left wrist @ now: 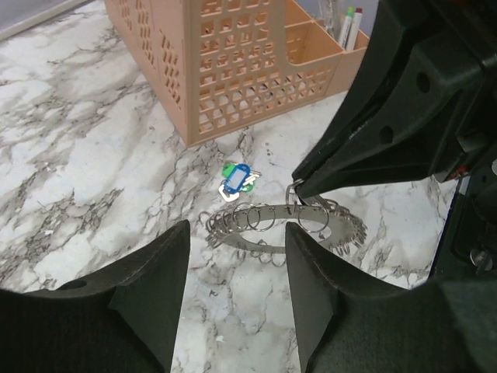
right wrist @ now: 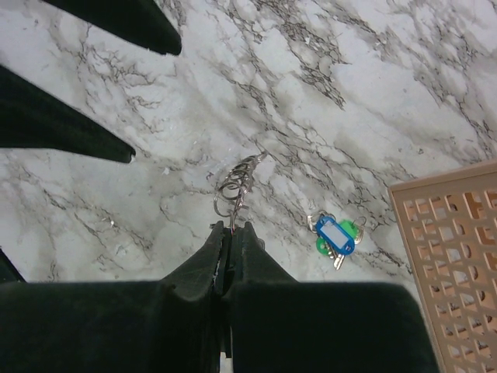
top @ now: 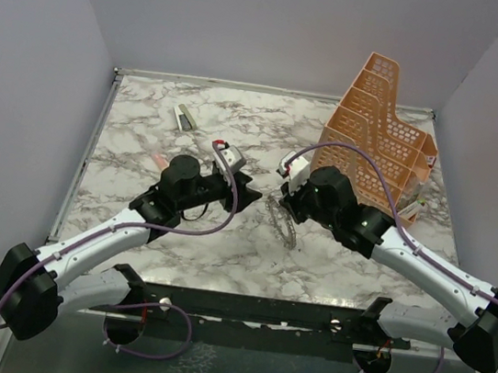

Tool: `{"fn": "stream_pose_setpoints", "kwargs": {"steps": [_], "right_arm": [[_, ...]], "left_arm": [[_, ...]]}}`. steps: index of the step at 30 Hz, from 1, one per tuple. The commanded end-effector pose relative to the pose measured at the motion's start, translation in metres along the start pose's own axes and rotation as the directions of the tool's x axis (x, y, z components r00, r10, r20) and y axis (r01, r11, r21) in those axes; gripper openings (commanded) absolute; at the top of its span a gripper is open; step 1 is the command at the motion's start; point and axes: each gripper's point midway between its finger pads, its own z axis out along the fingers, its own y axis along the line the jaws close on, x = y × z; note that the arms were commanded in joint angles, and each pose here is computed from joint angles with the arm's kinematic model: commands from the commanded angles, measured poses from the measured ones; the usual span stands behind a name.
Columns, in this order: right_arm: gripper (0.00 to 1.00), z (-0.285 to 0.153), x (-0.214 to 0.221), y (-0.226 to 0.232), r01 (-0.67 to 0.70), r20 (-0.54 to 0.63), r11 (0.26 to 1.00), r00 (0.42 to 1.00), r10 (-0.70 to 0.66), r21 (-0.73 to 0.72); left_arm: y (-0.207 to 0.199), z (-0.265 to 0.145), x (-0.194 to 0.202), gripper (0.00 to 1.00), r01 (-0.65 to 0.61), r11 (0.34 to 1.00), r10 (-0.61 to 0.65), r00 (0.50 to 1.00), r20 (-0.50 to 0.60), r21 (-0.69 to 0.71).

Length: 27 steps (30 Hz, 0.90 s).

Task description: Remove the keys from the keyring

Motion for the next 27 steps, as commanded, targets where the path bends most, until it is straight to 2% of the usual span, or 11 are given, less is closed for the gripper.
{"fn": "stream_pose_setpoints", "kwargs": {"steps": [1,16,27], "right_arm": [[0.0,0.0,-0.015,0.002,-0.028,0.066,1.0,0.997,0.028,-0.006],[0.01,0.005,-0.016,0.004,-0.037,0.06,0.999,0.997,0.038,-0.018],[0.0,0.01,-0.017,0.006,-0.038,0.055,0.999,0.998,0.04,-0.028]], "left_arm": [[-0.016,0.0,0.019,0.53,-0.023,0.998,0.025,0.999,-0.042,0.061],[-0.032,0.014,0.022,0.32,-0.002,0.988,0.007,1.0,-0.03,0.156],[-0.042,0.026,0.032,0.25,0.034,0.972,-0.019,0.998,-0.064,0.231]]}}
